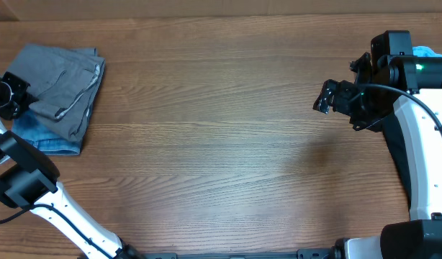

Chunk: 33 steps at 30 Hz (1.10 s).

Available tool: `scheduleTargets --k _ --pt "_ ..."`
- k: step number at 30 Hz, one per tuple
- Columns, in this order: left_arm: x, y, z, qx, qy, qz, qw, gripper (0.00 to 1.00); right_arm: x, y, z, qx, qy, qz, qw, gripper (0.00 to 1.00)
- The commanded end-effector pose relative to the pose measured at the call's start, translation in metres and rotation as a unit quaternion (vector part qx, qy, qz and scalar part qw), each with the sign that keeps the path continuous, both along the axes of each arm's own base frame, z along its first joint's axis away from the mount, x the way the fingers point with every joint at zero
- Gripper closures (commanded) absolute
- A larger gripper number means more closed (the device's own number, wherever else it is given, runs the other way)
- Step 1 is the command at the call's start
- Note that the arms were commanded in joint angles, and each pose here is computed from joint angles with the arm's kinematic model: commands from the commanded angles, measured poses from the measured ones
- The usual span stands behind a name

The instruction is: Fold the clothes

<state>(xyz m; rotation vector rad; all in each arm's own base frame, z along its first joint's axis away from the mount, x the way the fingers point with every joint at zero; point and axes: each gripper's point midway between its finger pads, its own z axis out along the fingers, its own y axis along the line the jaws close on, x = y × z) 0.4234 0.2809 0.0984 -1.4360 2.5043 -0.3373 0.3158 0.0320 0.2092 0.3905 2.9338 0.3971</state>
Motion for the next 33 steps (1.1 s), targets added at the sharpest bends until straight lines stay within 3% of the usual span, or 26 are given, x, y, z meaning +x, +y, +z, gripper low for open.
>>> scheduleTargets --k 1,16,17,18,20,27,33 --pt "-0.015 0.008 0.019 0.039 0.021 0.018 0.999 0.96 0.000 -0.002 -0.002 -0.005 0.001 0.000 1.000 0.00" --pt "-0.038 -0.002 0.014 0.017 0.073 0.045 0.996 0.95 0.000 -0.002 -0.002 -0.005 0.001 0.000 1.000 0.00" --pt "-0.039 -0.002 0.014 0.017 0.076 0.044 0.996 0.83 0.000 -0.002 -0.002 -0.005 0.001 0.000 1.000 0.00" --pt "-0.040 -0.002 0.014 0.018 0.077 0.037 0.996 0.55 0.000 -0.002 -0.002 -0.006 0.001 0.000 1.000 0.00" --pt "-0.042 -0.003 0.013 0.019 0.081 0.027 0.996 0.24 0.000 -0.002 -0.002 -0.006 0.001 0.000 1.000 0.00" --pt "-0.049 -0.007 0.041 0.025 0.075 0.028 0.996 0.22 0.001 -0.002 -0.002 -0.006 -0.001 0.000 1.000 0.00" --pt "-0.050 -0.009 0.125 0.087 -0.007 0.033 0.996 0.18 0.001 -0.003 -0.002 -0.010 -0.004 0.014 1.000 0.00"
